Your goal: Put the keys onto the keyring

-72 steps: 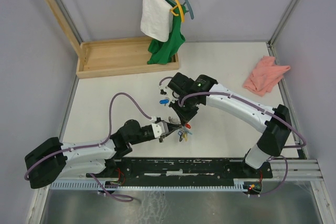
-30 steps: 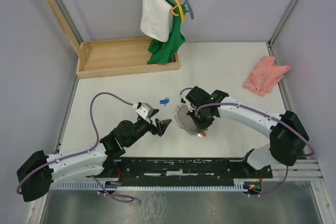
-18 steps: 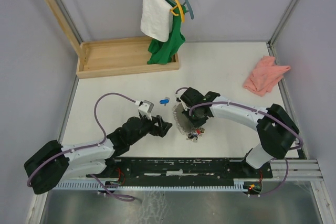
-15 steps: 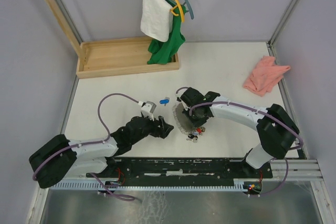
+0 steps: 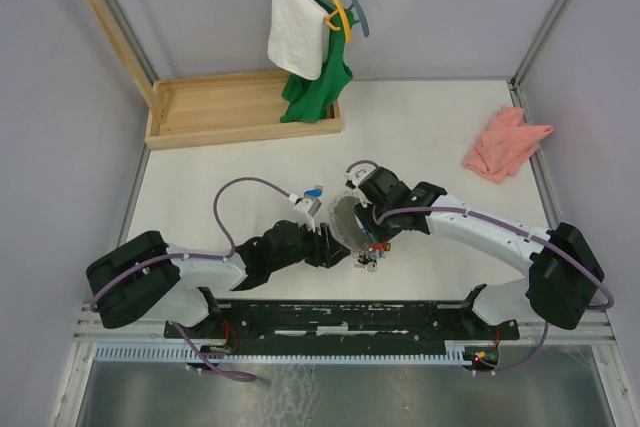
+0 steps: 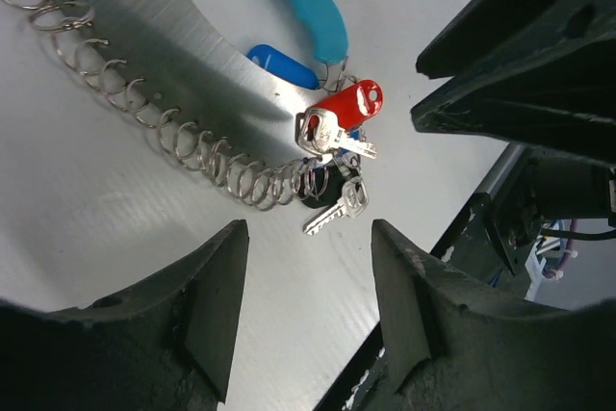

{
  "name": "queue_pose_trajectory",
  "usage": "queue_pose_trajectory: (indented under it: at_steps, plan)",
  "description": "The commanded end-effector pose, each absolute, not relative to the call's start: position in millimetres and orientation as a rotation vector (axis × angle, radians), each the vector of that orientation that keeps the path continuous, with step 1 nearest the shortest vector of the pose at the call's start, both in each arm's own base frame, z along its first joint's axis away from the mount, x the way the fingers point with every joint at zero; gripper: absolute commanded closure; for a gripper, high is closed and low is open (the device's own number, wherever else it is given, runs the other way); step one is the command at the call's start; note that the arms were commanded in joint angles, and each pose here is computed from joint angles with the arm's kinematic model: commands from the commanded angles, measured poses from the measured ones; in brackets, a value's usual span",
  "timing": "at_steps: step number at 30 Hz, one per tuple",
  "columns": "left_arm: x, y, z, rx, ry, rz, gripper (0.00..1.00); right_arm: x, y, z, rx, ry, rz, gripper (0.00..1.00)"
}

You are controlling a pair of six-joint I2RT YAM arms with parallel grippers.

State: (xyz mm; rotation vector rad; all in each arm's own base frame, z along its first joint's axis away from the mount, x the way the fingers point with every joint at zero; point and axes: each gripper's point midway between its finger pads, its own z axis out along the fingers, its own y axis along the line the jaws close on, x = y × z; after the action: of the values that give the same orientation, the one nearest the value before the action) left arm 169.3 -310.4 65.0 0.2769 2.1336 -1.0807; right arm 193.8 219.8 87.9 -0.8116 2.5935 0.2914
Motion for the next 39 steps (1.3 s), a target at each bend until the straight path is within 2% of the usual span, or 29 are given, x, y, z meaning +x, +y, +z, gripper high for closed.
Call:
queue_pose_trajectory:
  at_steps: [1,7,18,27,39]
  plan:
    - [176,-336,88,0.202,2.081,-1.154,0.43,201,224,83,-0.758,2.549,0.299,0.6]
    - [174,-350,82,0.205,2.104,-1.162,0.53,212,214,84,-0.639,2.465,0.264,0.6]
    - [178,-370,67,0.215,2.156,-1.159,0.64,216,208,88,-0.575,2.369,0.291,0.6]
    - [180,-368,50,0.207,2.219,-1.094,0.6,215,208,85,-0.591,2.366,0.292,0.6]
    - [177,-367,35,0.226,2.274,-1.047,0.6,209,211,81,-0.62,2.385,0.32,0.59]
